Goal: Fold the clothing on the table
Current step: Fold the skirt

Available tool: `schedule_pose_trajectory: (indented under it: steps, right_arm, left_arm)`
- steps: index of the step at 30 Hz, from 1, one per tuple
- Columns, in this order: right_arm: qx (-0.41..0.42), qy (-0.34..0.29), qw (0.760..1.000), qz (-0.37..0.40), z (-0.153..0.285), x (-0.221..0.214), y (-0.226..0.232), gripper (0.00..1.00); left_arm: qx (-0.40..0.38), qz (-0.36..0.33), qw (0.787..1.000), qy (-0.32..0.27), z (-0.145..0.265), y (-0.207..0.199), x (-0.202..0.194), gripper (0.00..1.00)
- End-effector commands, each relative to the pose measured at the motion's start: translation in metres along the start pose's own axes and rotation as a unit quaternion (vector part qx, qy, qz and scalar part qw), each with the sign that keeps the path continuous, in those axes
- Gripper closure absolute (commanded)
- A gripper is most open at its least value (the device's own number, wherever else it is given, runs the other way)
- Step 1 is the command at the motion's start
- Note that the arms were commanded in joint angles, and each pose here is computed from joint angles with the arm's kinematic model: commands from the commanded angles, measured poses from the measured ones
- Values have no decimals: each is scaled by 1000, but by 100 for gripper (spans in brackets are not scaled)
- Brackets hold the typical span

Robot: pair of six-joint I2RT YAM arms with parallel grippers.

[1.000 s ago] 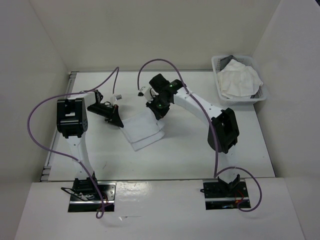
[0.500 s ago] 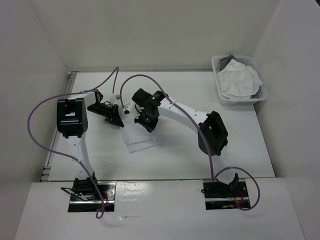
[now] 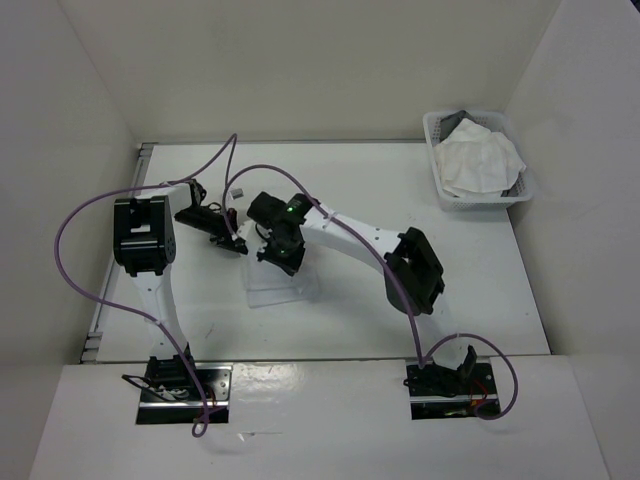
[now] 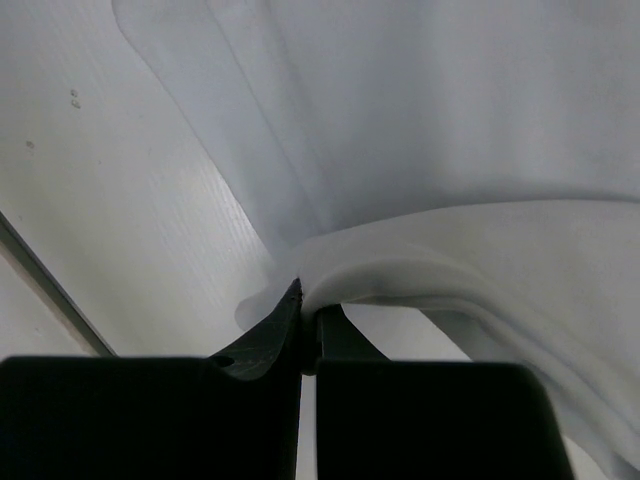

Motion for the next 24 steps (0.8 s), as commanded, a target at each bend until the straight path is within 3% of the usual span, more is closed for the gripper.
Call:
schedule_pose_trajectory:
  steps: [1, 11, 24]
  right_arm:
    - [-14, -7, 1000, 23, 13, 15, 2, 100]
    - [-22, -7, 998, 64, 11, 40, 11, 100]
    - [19, 12, 995, 95, -15, 42, 28, 100]
  left_arm:
    - [-14, -19, 1000, -17, 8, -18, 5, 96]
    - [-17, -29, 999, -4, -2, -27, 7, 96]
    - [-13, -27, 1000, 1, -5, -29, 6, 95]
Point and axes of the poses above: each gripper's point midway between its finger pads, its own z axis back along the fingers, its own y axis along the line the jaws close on, x = y × z, the point moved 5 cm from there along z, back along the fingers, and after that the axes turned 11 degrees about z, right-handed, at the moved point
